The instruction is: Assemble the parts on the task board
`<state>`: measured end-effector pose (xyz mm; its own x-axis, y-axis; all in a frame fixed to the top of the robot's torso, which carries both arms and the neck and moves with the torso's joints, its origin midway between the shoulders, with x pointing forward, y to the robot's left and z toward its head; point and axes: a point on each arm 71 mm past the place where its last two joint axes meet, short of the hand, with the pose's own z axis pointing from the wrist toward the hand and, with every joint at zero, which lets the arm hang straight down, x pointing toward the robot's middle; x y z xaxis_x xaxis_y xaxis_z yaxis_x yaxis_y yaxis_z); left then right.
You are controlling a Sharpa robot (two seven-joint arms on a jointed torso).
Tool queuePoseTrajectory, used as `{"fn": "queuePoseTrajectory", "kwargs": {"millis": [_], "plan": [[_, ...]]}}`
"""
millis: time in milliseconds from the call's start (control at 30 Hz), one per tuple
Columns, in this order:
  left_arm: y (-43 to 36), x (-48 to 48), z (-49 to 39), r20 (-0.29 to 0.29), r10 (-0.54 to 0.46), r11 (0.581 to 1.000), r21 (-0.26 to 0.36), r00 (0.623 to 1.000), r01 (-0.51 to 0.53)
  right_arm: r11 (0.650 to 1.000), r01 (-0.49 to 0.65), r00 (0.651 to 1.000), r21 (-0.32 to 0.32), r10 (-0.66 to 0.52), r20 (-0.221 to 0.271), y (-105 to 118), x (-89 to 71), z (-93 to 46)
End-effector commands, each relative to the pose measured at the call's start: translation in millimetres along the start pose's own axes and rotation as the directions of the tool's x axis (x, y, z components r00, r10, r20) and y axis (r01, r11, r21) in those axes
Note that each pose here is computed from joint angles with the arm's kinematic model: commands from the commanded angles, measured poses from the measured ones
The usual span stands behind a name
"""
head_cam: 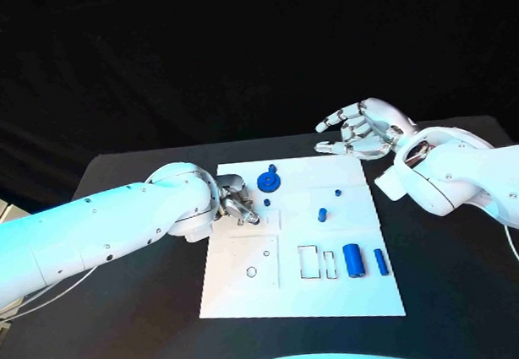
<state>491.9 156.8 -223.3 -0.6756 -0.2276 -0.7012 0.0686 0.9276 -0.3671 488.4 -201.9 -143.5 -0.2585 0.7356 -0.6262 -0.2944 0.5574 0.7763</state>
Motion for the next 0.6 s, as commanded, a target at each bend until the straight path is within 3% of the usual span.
{"fn": "queuePoseTrajectory", "kwargs": {"millis": [33,333,600], "plan": [[0.1,5.6,2.0,-0.061,0.001,1.0,-0.01,0.998,-0.001,1.0,-0.001,1.0,-0.004,0.001,-0.015,0.4,1.7,0.0],[-0.5,8.4,7.2,-0.124,-0.015,0.999,-0.033,0.992,0.011,1.0,-0.001,1.0,-0.004,0.001,-0.016,0.3,1.7,-0.1],[-1.5,7.5,12.0,-0.131,-0.035,0.998,-0.049,0.991,0.029,1.0,0.0,1.0,0.0,0.0,-0.018,-0.3,1.4,-0.3]]}}
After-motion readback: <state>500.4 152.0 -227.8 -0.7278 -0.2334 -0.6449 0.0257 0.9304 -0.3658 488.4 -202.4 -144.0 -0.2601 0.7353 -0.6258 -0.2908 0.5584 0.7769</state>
